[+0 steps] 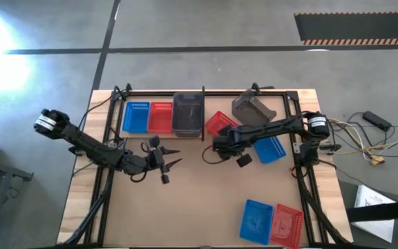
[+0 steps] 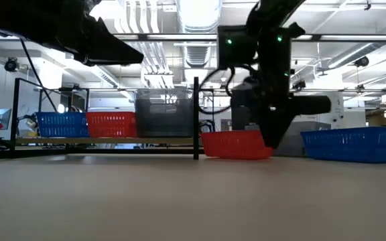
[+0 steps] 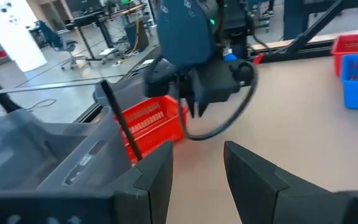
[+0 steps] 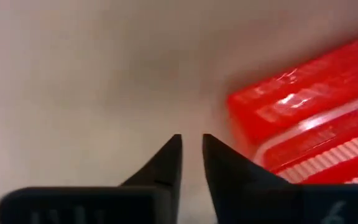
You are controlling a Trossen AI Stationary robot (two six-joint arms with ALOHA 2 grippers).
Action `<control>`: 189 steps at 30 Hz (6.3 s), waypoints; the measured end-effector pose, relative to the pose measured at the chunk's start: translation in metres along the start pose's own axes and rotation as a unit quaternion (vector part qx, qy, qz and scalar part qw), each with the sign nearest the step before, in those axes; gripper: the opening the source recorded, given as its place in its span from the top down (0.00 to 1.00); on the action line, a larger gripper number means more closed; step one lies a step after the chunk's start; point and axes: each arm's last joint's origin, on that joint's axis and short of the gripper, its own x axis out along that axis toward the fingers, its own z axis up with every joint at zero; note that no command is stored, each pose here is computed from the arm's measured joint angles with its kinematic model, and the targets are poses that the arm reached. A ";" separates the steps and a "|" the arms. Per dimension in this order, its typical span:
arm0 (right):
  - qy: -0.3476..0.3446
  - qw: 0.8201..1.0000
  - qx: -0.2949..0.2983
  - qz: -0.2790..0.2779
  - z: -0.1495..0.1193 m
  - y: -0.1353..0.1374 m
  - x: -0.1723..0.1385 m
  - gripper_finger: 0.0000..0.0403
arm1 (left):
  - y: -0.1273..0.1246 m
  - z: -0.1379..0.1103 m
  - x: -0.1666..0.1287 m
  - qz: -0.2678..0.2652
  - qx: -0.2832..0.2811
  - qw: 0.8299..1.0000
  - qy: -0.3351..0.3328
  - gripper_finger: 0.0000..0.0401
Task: Stack baskets on shelf by color
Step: Stack the top red bin on the red bin on the shelf
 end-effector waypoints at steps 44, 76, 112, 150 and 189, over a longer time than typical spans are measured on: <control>-0.030 0.993 0.070 0.092 0.016 0.023 -0.027 0.97 | -0.019 0.010 -0.013 -0.055 -0.003 0.998 -0.021 0.68; -0.304 0.944 0.121 0.034 0.212 0.007 -0.044 0.71 | -0.064 0.043 -0.067 -0.073 -0.024 0.997 0.020 0.68; -0.409 0.833 0.357 -0.101 -0.005 0.153 -0.023 0.85 | -0.074 0.023 0.065 -0.209 0.021 0.859 0.467 0.58; -0.413 0.841 0.336 -0.098 0.001 0.164 -0.012 0.85 | -0.026 0.008 0.076 -0.123 0.102 0.866 0.475 0.83; -0.452 0.837 0.284 -0.118 0.008 0.164 -0.021 0.86 | 0.136 0.105 0.027 0.010 0.097 0.908 0.408 1.00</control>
